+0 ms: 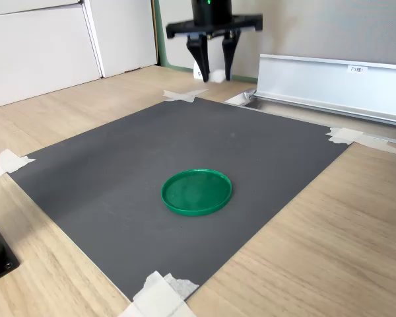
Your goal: Grasp a white terminal and put it on the green lid.
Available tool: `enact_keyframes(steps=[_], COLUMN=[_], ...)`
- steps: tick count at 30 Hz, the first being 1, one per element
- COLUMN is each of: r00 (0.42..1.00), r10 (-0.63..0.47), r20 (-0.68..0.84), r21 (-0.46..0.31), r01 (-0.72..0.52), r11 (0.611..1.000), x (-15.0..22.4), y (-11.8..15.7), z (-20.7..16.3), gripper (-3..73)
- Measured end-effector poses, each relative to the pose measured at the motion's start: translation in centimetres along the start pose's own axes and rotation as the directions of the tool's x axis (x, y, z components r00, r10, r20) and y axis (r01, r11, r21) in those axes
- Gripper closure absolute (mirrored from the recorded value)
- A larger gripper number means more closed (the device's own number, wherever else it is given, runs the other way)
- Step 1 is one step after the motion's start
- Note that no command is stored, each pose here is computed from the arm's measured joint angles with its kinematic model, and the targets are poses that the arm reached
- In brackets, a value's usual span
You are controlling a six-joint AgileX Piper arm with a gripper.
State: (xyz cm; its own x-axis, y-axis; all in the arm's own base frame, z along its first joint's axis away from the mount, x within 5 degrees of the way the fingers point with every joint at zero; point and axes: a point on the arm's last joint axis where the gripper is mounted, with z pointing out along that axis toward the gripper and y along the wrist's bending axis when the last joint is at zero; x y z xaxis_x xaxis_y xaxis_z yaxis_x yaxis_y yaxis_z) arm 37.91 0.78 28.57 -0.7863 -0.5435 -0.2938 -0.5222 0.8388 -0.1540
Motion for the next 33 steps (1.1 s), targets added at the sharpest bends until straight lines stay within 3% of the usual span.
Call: enact_keyframes(steps=[5,11,16,20,25,33], r00=[1.0,0.998,0.989,0.984,0.984,0.981], r10=[-0.023,-0.018,0.007,0.052,0.063,0.03], r20=[0.013,-0.055,-0.146,-0.173,-0.17,-0.19], r21=[0.025,0.04,-0.007,0.014,0.076,0.041], r01=[0.022,0.02,-0.008,-0.051,-0.05,-0.023], r11=[0.999,0.999,1.0,0.999,0.996,0.999], x=[4.3,12.2,17.9,21.0,22.5,23.1], y=[-0.4,-0.2,-0.1,-0.5,-1.0,-1.0], z=[-4.9,-6.8,-5.0,-3.2,-2.0,0.7], gripper=[34.4,34.4,34.4,34.4,34.4,34.4])
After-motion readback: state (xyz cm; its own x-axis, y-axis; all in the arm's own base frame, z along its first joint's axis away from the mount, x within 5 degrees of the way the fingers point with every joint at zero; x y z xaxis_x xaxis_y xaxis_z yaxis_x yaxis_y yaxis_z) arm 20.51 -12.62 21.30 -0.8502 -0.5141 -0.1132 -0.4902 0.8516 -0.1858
